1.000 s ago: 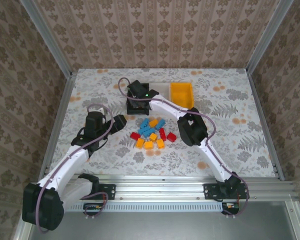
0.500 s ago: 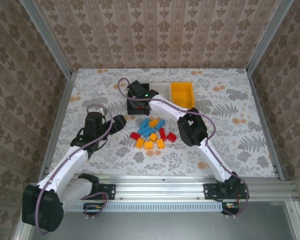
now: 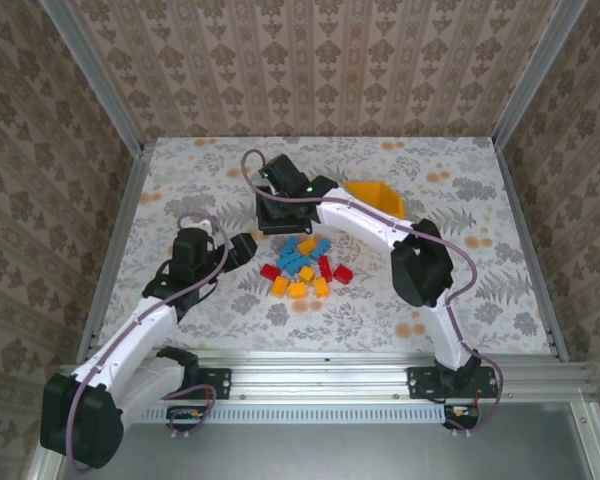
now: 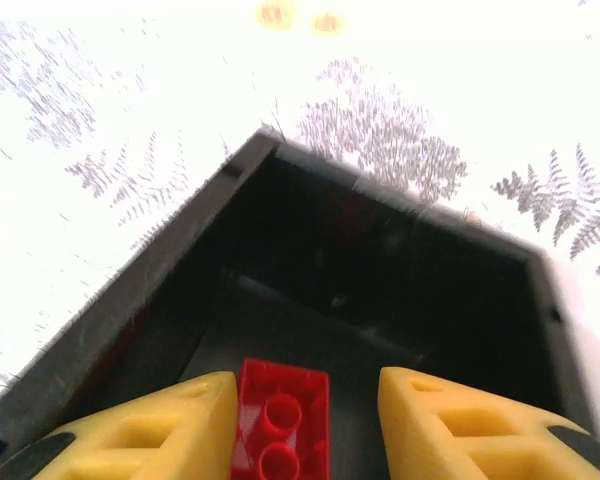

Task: Sort the legos into containers by color

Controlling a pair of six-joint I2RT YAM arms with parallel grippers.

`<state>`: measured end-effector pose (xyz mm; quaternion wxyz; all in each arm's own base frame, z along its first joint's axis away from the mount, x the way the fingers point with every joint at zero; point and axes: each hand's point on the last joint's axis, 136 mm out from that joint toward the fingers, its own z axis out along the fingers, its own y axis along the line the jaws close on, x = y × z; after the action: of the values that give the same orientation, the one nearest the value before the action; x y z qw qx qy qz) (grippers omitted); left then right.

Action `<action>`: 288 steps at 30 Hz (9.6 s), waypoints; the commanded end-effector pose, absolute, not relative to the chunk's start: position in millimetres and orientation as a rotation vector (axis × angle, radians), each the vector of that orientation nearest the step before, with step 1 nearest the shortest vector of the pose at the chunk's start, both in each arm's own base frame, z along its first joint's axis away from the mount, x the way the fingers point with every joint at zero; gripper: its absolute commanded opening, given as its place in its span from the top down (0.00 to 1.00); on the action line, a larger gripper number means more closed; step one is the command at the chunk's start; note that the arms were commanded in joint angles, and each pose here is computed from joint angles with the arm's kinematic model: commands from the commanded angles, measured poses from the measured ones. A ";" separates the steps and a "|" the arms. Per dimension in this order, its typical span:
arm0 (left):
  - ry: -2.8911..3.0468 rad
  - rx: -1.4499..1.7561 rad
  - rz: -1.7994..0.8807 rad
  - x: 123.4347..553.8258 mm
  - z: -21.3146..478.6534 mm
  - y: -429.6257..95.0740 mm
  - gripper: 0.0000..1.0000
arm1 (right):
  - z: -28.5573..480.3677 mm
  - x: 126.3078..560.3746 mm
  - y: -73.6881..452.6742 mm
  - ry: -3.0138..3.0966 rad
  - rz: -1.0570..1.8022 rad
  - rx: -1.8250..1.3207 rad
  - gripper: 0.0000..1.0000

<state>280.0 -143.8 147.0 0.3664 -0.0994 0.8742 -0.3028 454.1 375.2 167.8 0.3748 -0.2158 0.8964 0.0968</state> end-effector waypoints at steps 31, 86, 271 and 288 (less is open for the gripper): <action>2.371 -0.274 -0.767 306.9 125.1 -175.1 0.40 | 179.8 474.3 383.7 2.282 0.413 -0.476 0.46; 2.479 -0.164 -0.614 320.1 85.6 -160.3 0.60 | 31.4 293.8 215.5 2.728 0.069 -0.612 0.42; 2.588 -0.274 -0.084 468.8 113.1 -227.3 0.64 | 139.3 329.3 211.0 2.302 -0.016 -0.434 0.47; 2.633 -0.246 -0.111 464.2 116.4 -231.5 0.54 | 134.2 319.4 217.8 2.333 0.035 -0.448 0.47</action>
<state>467.0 -235.5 95.5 0.2373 -0.0962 0.9661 -0.0316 328.2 214.2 137.4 0.3848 -0.1759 0.9061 -0.0040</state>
